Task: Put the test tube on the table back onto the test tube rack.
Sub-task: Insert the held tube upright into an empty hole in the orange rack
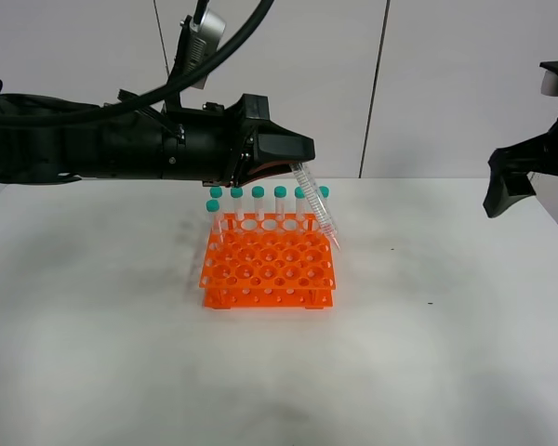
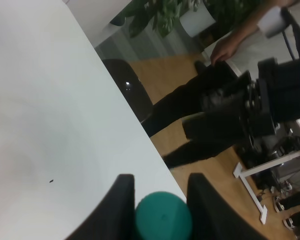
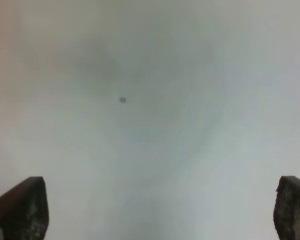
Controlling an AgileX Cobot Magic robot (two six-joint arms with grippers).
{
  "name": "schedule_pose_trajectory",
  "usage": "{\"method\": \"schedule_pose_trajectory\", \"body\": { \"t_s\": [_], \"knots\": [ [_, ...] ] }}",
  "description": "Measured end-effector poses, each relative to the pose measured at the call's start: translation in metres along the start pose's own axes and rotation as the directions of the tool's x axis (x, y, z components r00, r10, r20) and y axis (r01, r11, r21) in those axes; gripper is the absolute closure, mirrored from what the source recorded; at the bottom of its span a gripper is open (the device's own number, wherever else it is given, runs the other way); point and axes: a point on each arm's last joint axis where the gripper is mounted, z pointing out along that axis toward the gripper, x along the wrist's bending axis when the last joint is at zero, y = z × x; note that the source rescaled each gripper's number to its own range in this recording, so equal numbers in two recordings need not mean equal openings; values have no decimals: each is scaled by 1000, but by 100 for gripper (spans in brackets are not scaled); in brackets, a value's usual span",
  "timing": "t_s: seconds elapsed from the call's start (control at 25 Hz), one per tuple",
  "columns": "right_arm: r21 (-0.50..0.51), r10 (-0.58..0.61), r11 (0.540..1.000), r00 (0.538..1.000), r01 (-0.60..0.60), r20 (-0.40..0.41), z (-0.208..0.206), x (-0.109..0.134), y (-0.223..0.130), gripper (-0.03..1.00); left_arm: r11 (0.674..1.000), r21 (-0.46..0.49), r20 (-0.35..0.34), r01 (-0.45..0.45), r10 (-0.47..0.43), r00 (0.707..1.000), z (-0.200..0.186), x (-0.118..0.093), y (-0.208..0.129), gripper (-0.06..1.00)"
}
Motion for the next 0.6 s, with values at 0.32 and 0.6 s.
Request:
{"method": "schedule_pose_trajectory", "body": {
  "t_s": [0.32, 0.6],
  "knots": [
    [51, 17, 999, 1000, -18, 25, 1, -1, -61, -3, 1000, 0, 0, 2, -2, 1000, 0, 0, 0, 93],
    [-32, 19, 999, 1000, -18, 25, -5, 2, -158, -3, 1000, 0, 0, 3, -3, 1000, 0, 0, 0, 93]
  ]
}}
